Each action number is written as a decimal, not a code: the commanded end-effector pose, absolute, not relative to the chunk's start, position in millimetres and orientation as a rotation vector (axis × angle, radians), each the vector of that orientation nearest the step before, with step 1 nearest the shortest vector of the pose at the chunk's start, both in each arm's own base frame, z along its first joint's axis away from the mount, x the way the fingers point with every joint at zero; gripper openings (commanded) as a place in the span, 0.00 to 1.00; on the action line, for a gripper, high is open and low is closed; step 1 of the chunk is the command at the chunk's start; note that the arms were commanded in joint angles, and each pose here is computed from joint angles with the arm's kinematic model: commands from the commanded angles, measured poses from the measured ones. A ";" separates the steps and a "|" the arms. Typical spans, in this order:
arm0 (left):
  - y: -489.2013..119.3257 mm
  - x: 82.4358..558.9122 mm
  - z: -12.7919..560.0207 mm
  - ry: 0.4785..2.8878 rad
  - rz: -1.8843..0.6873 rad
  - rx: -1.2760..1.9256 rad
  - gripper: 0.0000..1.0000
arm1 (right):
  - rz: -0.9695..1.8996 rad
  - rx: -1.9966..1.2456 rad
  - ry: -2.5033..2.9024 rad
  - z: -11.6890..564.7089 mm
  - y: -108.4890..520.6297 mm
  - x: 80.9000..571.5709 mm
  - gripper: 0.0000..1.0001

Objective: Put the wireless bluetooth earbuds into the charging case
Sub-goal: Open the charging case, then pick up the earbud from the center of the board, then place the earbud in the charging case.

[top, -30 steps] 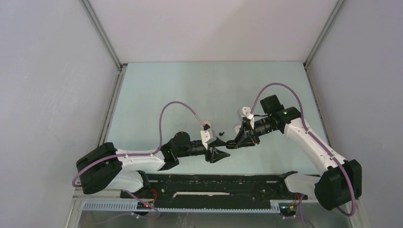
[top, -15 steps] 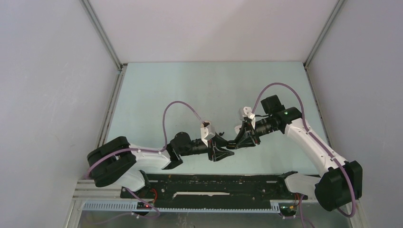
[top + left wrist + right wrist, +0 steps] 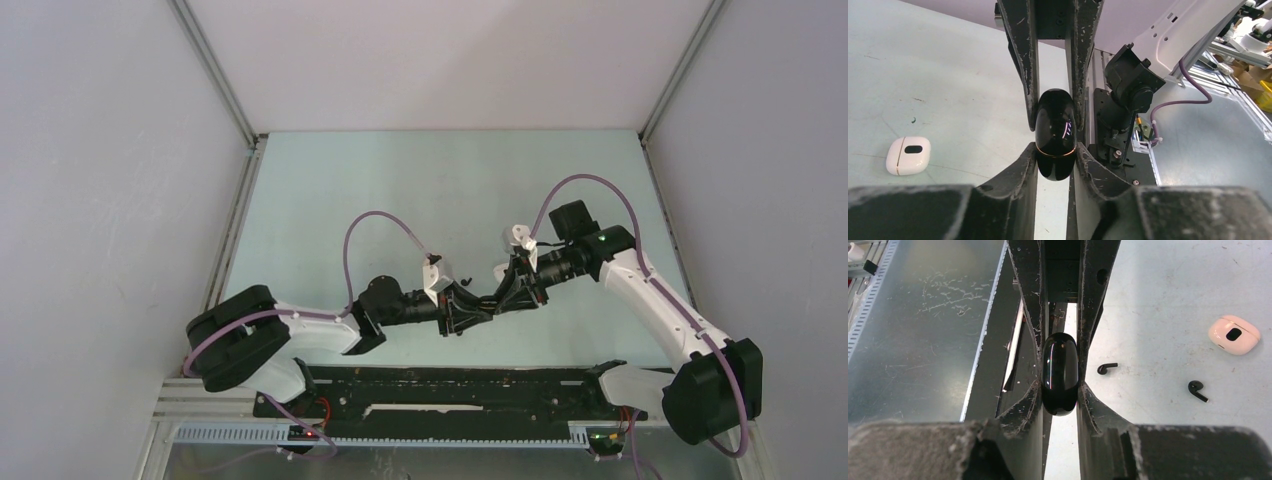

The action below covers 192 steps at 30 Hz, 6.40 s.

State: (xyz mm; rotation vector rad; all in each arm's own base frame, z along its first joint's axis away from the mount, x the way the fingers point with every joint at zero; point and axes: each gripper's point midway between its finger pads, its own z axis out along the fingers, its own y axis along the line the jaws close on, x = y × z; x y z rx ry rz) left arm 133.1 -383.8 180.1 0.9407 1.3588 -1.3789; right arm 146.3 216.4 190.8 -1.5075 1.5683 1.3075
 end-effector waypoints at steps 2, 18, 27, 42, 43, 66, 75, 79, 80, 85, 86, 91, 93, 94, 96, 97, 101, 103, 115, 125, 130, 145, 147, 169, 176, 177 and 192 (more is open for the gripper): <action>-389.1 136.9 200.0 1.287 -1.396 0.934 0.20 | 1.307 -1.506 1.516 205.8 220.1 149.4 0.17; -385.2 121.7 194.6 1.190 -1.397 1.025 0.00 | 1.450 -1.322 1.616 219.6 222.3 164.2 0.52; -386.0 119.5 192.1 1.176 -1.426 1.011 0.00 | 1.484 -1.229 1.669 224.4 219.1 178.9 0.52; -386.0 124.3 185.6 1.226 -1.412 0.991 0.00 | 1.465 -1.172 1.533 257.6 199.7 178.3 0.55; -384.9 124.2 186.3 1.229 -1.410 0.987 0.00 | 1.445 -1.174 1.531 257.6 197.7 178.6 0.55; -304.7 150.2 175.5 1.388 -1.103 0.735 0.00 | 0.787 -1.334 1.810 142.6 218.7 270.2 0.33; -292.2 140.8 178.7 1.378 -1.141 0.693 0.00 | 0.646 -1.415 1.931 87.4 237.5 347.9 0.30; -286.2 140.4 180.0 1.373 -1.120 0.691 0.00 | 0.630 -1.491 1.957 78.7 247.1 361.2 0.30; -284.5 140.3 180.2 1.370 -1.113 0.693 0.00 | 0.627 -1.521 1.950 77.2 248.5 361.4 0.31; -278.7 139.4 180.4 1.373 -1.088 0.701 0.00 | 0.535 -1.733 1.886 57.3 253.0 351.6 0.34; -277.8 139.4 180.6 1.371 -1.085 0.700 0.00 | 0.515 -1.772 1.884 51.7 252.0 348.7 0.35; -275.6 139.0 180.4 1.372 -1.085 0.690 0.00 | 0.459 -1.922 1.864 30.8 251.6 338.7 0.38; -275.5 138.9 180.5 1.370 -1.088 0.687 0.00 | 0.431 -1.925 1.870 26.7 253.2 341.2 0.40; -275.7 138.7 180.6 1.370 -1.091 0.686 0.00 | 0.418 -1.929 1.872 25.2 253.4 342.2 0.41; -276.5 138.6 180.9 1.368 -1.095 0.685 0.00 | 0.401 -1.940 1.869 23.6 254.6 343.6 0.41; -277.0 138.7 180.5 1.368 -1.095 0.687 0.00 | 0.400 -1.952 1.864 22.8 255.6 342.1 0.41; -279.2 137.9 181.9 1.363 -1.102 0.697 0.00 | 0.407 -2.026 1.855 16.2 256.3 329.6 0.42; -279.4 137.7 182.4 1.363 -1.104 0.698 0.00 | 0.417 -2.052 1.854 14.4 256.1 324.1 0.43; -275.7 136.9 181.0 1.363 -1.095 0.695 0.00 | 0.531 -2.142 1.834 16.8 261.7 291.5 0.46; -275.4 136.2 179.2 1.367 -1.097 0.698 0.00 | 0.519 -2.187 1.801 13.3 271.1 283.7 0.46; -275.7 136.5 178.4 1.368 -1.095 0.699 0.00 | 0.529 -2.219 1.781 12.7 272.0 278.3 0.45; -276.5 135.6 176.4 1.375 -1.099 0.707 0.00 | 0.519 -2.250 1.824 4.1 266.8 272.1 0.32; -276.7 135.6 176.3 1.376 -1.099 0.707 0.00 | 0.518 -2.246 1.825 4.3 267.4 272.4 0.27; -285.4 144.3 173.9 1.414 -1.086 0.696 0.00 | 0.573 -1.715 1.762 142.3 249.7 273.7 0.06; -299.2 166.1 166.3 1.495 -1.053 0.626 0.00 | 0.440 -1.501 1.585 219.6 254.5 268.8 0.00; -302.9 167.8 166.8 1.497 -1.058 0.625 0.00 | 0.425 -1.483 1.540 229.2 258.2 266.0 0.00; -345.8 182.4 191.7 1.443 -1.151 0.619 0.00 | -0.032 -1.508 1.344 301.6 241.0 305.2 0.00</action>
